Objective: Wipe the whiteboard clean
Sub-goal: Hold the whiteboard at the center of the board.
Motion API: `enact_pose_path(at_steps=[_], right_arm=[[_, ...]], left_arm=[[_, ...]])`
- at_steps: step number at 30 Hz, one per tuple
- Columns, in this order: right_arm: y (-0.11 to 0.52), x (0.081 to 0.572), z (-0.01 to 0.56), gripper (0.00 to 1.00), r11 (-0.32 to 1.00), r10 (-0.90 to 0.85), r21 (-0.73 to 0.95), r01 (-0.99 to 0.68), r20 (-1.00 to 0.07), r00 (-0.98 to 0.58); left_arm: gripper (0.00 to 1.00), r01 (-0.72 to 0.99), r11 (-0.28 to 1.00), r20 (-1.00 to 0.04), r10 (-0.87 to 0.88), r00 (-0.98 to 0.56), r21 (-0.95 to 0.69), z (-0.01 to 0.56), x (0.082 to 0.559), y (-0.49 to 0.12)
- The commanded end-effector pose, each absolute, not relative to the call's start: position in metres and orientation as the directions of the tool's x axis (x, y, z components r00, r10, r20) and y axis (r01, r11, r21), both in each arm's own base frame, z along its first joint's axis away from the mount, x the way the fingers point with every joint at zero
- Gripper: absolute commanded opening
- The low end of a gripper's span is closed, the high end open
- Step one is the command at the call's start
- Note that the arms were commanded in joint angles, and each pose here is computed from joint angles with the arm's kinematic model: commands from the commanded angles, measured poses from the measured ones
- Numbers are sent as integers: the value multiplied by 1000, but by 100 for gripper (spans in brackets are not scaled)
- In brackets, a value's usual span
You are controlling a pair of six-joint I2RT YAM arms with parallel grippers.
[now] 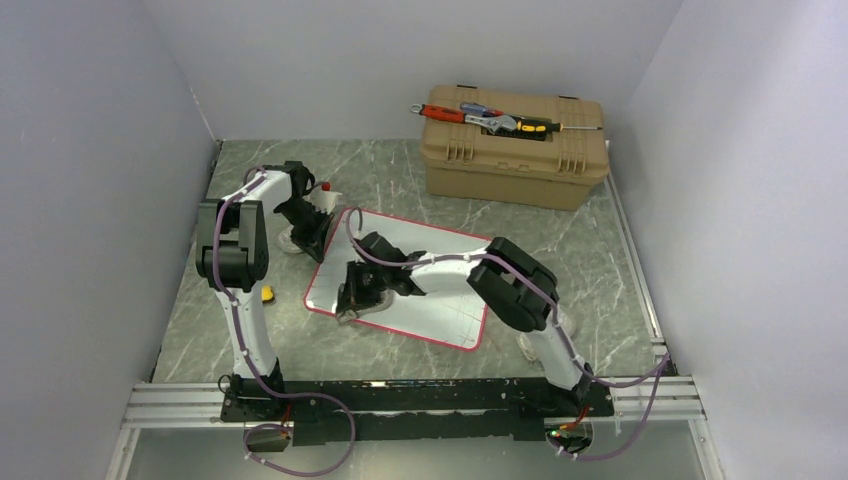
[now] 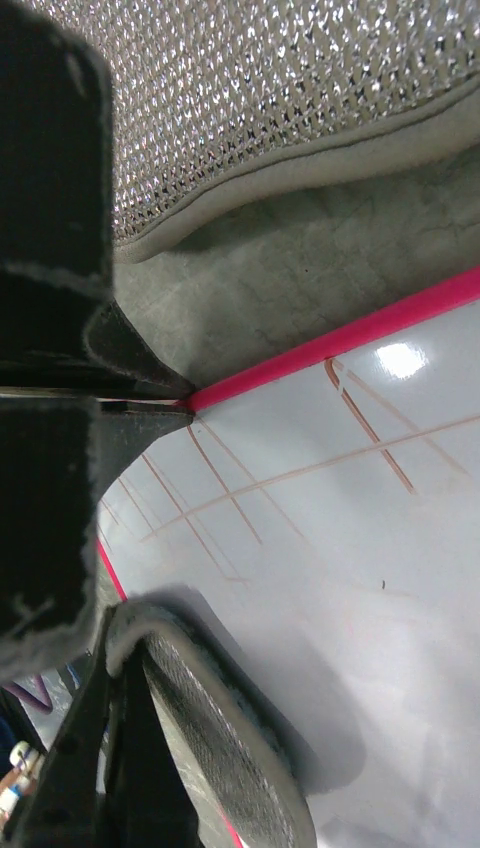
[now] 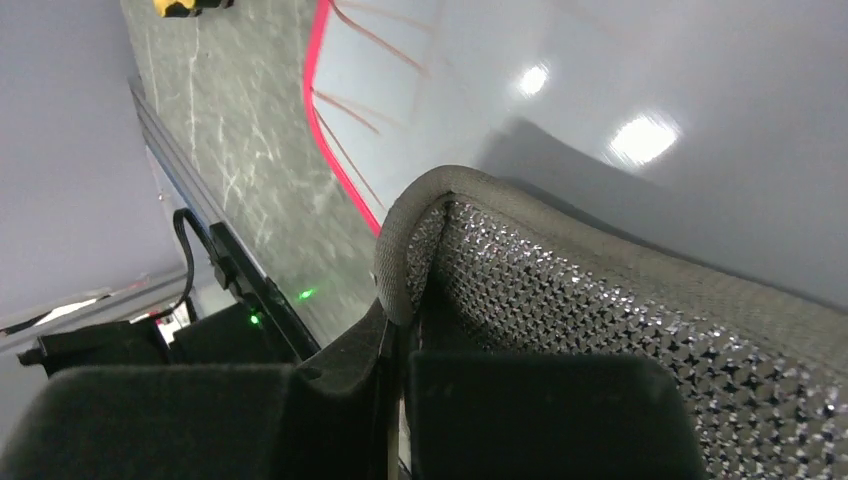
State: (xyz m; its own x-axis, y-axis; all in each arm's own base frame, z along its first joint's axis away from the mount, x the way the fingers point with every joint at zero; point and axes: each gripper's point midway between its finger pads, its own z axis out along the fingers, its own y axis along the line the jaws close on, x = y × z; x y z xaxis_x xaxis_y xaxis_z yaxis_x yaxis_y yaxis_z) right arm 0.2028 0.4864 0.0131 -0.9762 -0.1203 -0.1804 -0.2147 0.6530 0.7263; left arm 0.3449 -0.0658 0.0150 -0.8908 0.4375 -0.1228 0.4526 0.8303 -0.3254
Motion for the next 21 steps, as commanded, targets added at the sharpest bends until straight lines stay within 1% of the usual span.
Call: enact_pose_path(at_steps=[1, 3, 4, 6, 10, 12, 14, 16, 19, 21], right_arm=[[346, 162, -81, 0, 930, -97, 353, -98, -22, -995], [295, 145, -77, 0, 941, 3, 339, 9, 20, -1000], [261, 126, -81, 0, 945, 66, 316, 81, 60, -996], [219, 107, -75, 0, 931, 159, 318, 181, 93, -983], [177, 89, -63, 0, 951, 191, 234, 200, 63, -980], [169, 87, -63, 0, 956, 201, 208, 208, 53, -978], [174, 92, -70, 0, 955, 206, 206, 212, 51, -977], [200, 104, -77, 0, 956, 173, 231, 180, 48, -984], [266, 125, -86, 0, 960, 32, 278, 40, 35, -999], [319, 140, -87, 0, 949, -92, 304, -87, 2, -996]], left_arm=[[3, 456, 821, -44, 471, -881, -345, -19, 327, -67], [3, 459, 819, -45, 474, -880, -346, -18, 327, -67], [3, 460, 818, -48, 474, -879, -345, -18, 328, -67], [3, 462, 817, -49, 476, -878, -346, -18, 329, -67], [3, 461, 817, -54, 473, -879, -346, -17, 330, -67], [3, 461, 816, -55, 473, -879, -348, -16, 330, -68], [3, 458, 818, -55, 470, -881, -348, -16, 330, -68], [3, 457, 818, -52, 470, -881, -349, -17, 330, -68], [3, 452, 821, -44, 467, -883, -349, -18, 329, -67], [3, 453, 822, -45, 467, -883, -347, -17, 329, -67]])
